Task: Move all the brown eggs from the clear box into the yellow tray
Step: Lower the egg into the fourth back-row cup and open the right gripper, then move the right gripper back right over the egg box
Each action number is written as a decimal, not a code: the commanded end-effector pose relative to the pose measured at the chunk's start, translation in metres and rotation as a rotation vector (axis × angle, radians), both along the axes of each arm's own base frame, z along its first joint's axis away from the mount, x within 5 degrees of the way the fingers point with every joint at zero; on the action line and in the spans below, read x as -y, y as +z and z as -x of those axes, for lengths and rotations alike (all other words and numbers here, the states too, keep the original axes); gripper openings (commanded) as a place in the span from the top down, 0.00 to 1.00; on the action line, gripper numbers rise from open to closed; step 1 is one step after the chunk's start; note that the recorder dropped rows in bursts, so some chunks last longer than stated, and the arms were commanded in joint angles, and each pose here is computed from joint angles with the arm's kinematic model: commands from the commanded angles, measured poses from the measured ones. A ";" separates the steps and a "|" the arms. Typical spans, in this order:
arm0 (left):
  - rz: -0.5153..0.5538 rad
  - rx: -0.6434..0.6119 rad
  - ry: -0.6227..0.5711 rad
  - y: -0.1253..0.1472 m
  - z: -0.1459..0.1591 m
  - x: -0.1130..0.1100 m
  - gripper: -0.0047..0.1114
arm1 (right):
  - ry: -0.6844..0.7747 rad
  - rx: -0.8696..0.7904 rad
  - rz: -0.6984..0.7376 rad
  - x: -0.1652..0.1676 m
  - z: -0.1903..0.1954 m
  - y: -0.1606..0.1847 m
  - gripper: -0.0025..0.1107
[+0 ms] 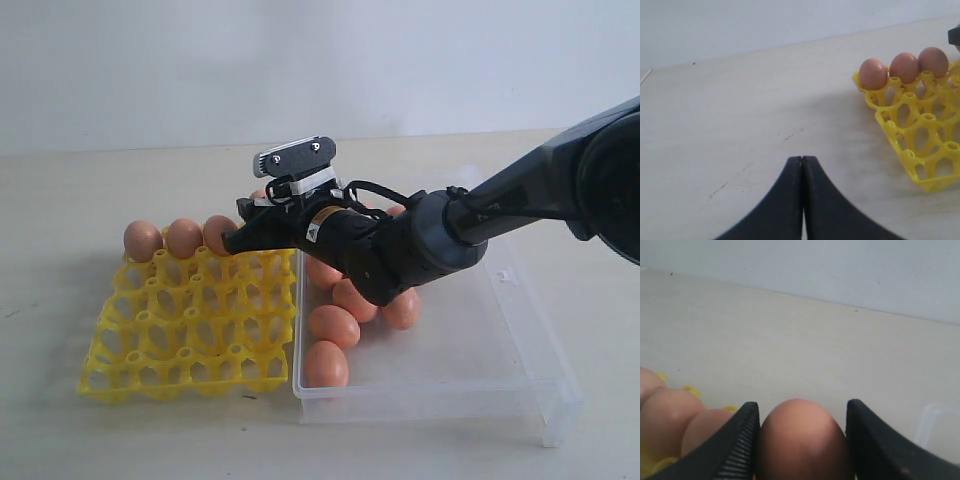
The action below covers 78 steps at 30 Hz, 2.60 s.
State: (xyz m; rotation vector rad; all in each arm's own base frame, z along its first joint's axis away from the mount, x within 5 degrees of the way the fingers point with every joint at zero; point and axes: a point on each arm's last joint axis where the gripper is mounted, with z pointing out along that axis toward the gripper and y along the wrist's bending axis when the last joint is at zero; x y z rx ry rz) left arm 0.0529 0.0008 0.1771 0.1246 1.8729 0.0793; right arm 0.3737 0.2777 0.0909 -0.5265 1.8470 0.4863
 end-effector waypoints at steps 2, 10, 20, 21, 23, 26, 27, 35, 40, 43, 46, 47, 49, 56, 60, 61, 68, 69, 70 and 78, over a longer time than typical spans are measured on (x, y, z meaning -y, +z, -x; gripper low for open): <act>0.009 0.016 -0.004 0.002 0.000 0.000 0.96 | 0.009 0.021 0.000 0.000 -0.003 0.004 0.94; 0.009 0.016 -0.004 0.002 0.000 0.000 0.96 | 0.020 0.019 0.012 0.000 -0.002 0.003 0.61; 0.009 0.016 -0.004 0.002 0.000 0.000 0.96 | 0.020 0.012 0.017 0.000 -0.002 0.002 0.50; 0.009 0.016 -0.004 0.002 0.000 0.000 0.96 | 0.020 0.012 0.017 0.000 -0.002 0.002 0.50; 0.009 0.016 -0.004 0.002 0.000 0.000 0.96 | 0.020 0.012 0.017 0.000 -0.002 0.002 0.50; 0.009 0.016 -0.004 0.002 0.000 0.000 0.96 | 0.020 0.011 0.016 0.000 -0.002 0.002 0.50; 0.009 0.016 -0.004 0.002 0.000 0.000 0.96 | 0.020 0.012 0.015 0.000 -0.002 0.004 0.50; 0.009 0.016 -0.004 0.002 0.000 0.000 0.96 | 0.005 -0.097 0.067 0.006 0.005 0.058 0.50; 0.009 0.016 -0.004 0.002 0.000 0.000 0.96 | -0.024 -0.371 0.233 0.025 0.029 0.090 0.50; 0.009 0.016 -0.004 0.002 0.000 0.000 0.96 | -0.029 -0.535 0.321 0.037 0.048 0.104 0.53; 0.009 0.016 -0.004 0.002 0.000 0.000 0.96 | 0.017 -0.637 0.414 0.045 0.063 0.113 0.64; 0.009 0.016 -0.004 0.002 0.000 0.000 0.96 | 0.029 -0.659 0.440 0.047 0.067 0.115 0.70; 0.009 0.016 -0.004 0.002 0.000 0.000 0.96 | 0.043 -0.690 0.477 0.050 0.071 0.116 0.83; 0.009 0.016 -0.004 0.002 0.000 0.000 0.96 | 0.038 -0.770 0.516 0.067 0.066 0.108 0.98; 0.009 0.016 -0.004 0.002 0.000 0.000 0.96 | -0.021 -0.876 0.458 0.083 0.056 0.097 0.90; 0.009 0.016 -0.004 0.002 0.000 0.000 0.96 | -0.048 -0.901 0.446 0.086 0.053 0.092 0.86; 0.009 0.016 -0.004 0.002 0.000 0.000 0.96 | -0.126 -0.973 0.445 0.100 0.041 0.069 0.53; 0.009 0.016 -0.004 0.002 0.000 0.000 0.96 | -0.133 -0.968 0.438 0.102 0.040 0.069 0.53; 0.009 0.016 -0.004 0.002 0.000 0.000 0.96 | -0.137 -0.960 0.432 0.103 0.038 0.070 0.54; 0.009 0.016 -0.004 0.002 0.000 0.000 0.96 | -0.157 -0.956 0.417 0.108 0.033 0.066 0.54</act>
